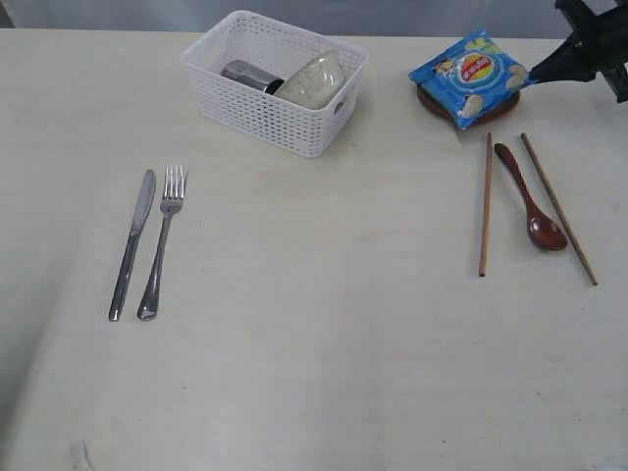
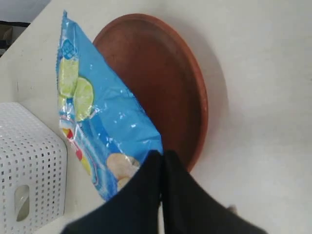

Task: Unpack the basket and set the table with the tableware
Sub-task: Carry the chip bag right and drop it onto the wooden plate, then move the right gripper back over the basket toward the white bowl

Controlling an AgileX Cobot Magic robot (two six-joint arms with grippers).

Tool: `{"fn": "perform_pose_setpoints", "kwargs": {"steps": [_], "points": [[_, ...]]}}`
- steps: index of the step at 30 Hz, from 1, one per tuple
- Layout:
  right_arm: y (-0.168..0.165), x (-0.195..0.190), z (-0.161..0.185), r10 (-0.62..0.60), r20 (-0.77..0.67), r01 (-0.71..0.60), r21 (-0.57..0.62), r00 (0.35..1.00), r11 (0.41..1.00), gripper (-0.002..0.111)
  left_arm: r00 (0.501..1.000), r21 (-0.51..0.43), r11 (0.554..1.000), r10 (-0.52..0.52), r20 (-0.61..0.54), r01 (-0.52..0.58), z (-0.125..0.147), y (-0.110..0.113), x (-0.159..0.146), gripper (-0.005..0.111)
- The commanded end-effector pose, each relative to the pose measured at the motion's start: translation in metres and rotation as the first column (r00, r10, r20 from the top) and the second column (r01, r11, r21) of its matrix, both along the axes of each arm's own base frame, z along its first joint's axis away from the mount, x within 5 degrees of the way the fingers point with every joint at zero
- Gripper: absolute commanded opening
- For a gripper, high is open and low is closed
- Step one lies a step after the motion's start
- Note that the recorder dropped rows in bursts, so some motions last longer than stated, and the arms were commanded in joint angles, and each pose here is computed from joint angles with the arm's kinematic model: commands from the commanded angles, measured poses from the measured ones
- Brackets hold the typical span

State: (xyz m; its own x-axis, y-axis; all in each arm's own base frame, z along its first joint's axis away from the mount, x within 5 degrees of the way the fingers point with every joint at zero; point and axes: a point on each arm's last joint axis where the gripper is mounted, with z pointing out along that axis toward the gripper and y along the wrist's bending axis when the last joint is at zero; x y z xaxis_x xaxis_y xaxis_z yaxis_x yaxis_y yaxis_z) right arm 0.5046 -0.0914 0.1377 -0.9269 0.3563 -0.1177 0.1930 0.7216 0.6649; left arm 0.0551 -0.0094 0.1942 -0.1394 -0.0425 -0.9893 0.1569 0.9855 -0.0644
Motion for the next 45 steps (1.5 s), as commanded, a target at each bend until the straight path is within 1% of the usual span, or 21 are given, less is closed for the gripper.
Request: {"fn": "perform_pose_setpoints", "kwargs": {"steps": [1,3,5,10,12,15,17,20,22,25,27,30,33,36,37,39,42,45], "points": [[0.0,-0.001,0.001,0.019,0.011,-0.019,-0.009,1.0,1.0,0.0,1.0,-0.007,1.0,-0.001,0.006,0.001,0.0,0.0,0.0,0.0],[0.0,-0.001,0.001,0.031,0.02,-0.03,-0.014,0.999,0.999,0.0,1.0,-0.007,1.0,-0.001,0.006,0.001,0.0,0.0,0.0,0.0],[-0.001,0.001,0.001,0.023,0.033,-0.022,-0.02,0.999,1.0,0.008,1.0,-0.007,1.0,-0.001,0.006,0.001,0.0,0.0,0.0,0.0],[-0.002,0.005,0.002,0.004,0.08,-0.002,-0.023,0.997,1.0,0.041,1.0,-0.007,1.0,-0.001,0.006,0.001,0.0,0.0,0.0,0.0],[0.0,0.006,0.004,0.022,0.118,-0.02,-0.014,0.993,1.0,0.047,1.0,-0.007,1.0,-0.001,0.006,0.001,0.0,0.0,0.0,0.0],[0.0,0.01,0.016,0.016,0.174,-0.023,0.035,0.985,0.999,0.046,1.0,-0.007,1.0,-0.001,0.006,0.001,0.0,0.0,0.0,0.0],[0.001,0.013,0.031,0.025,0.223,-0.037,0.052,0.974,0.998,0.045,1.0,-0.007,1.0,-0.001,0.006,0.001,0.0,0.0,0.0,0.0],[0.0,0.014,0.053,0.045,0.278,-0.055,0.026,0.96,0.998,0.045,1.0,-0.007,1.0,-0.001,0.006,0.001,0.0,0.0,0.0,0.0],[0.0,0.014,0.059,0.051,0.286,-0.056,0.01,0.957,0.998,0.045,1.0,-0.007,1.0,-0.001,0.006,0.001,0.0,0.0,0.0,0.0],[-0.001,0.012,0.053,0.063,0.251,-0.059,-0.024,0.966,0.998,0.045,1.0,-0.007,1.0,-0.001,0.006,0.001,0.0,0.0,0.0,0.0],[-0.001,0.01,0.041,0.075,0.213,-0.067,-0.044,0.974,0.997,0.045,1.0,-0.007,1.0,-0.001,0.006,0.001,0.0,0.0,0.0,0.0],[0.0,0.007,0.025,0.073,0.167,-0.07,-0.025,0.983,0.997,0.045,1.0,-0.007,1.0,-0.001,0.006,0.001,0.0,0.0,0.0,0.0],[0.002,0.006,0.025,0.077,0.169,-0.078,-0.003,0.982,0.997,0.045,1.0,-0.007,1.0,-0.001,0.006,0.001,0.0,0.0,0.0,0.0],[0.007,0.008,0.048,0.054,0.259,-0.079,0.087,0.964,0.993,0.045,1.0,-0.007,1.0,-0.001,0.006,0.001,0.0,0.0,0.0,0.0],[0.009,0.01,0.063,0.044,0.314,-0.085,0.118,0.949,0.989,0.045,1.0,-0.007,1.0,-0.001,0.006,0.001,0.0,0.0,0.0,0.0],[0.016,0.011,0.088,0.04,0.395,-0.105,0.143,0.918,0.984,0.043,1.0,-0.007,1.0,-0.001,0.006,0.001,0.0,0.0,0.0,0.0],[0.032,0.008,0.127,0.087,0.488,-0.154,0.099,0.869,0.983,0.042,1.0,-0.007,1.0,-0.001,0.006,0.001,0.0,0.0,0.0,0.0],[0.058,0.003,0.154,0.143,0.534,-0.209,0.065,0.833,0.976,0.042,1.0,-0.007,1.0,-0.001,0.006,0.001,0.0,0.0,0.0,0.0]]}}
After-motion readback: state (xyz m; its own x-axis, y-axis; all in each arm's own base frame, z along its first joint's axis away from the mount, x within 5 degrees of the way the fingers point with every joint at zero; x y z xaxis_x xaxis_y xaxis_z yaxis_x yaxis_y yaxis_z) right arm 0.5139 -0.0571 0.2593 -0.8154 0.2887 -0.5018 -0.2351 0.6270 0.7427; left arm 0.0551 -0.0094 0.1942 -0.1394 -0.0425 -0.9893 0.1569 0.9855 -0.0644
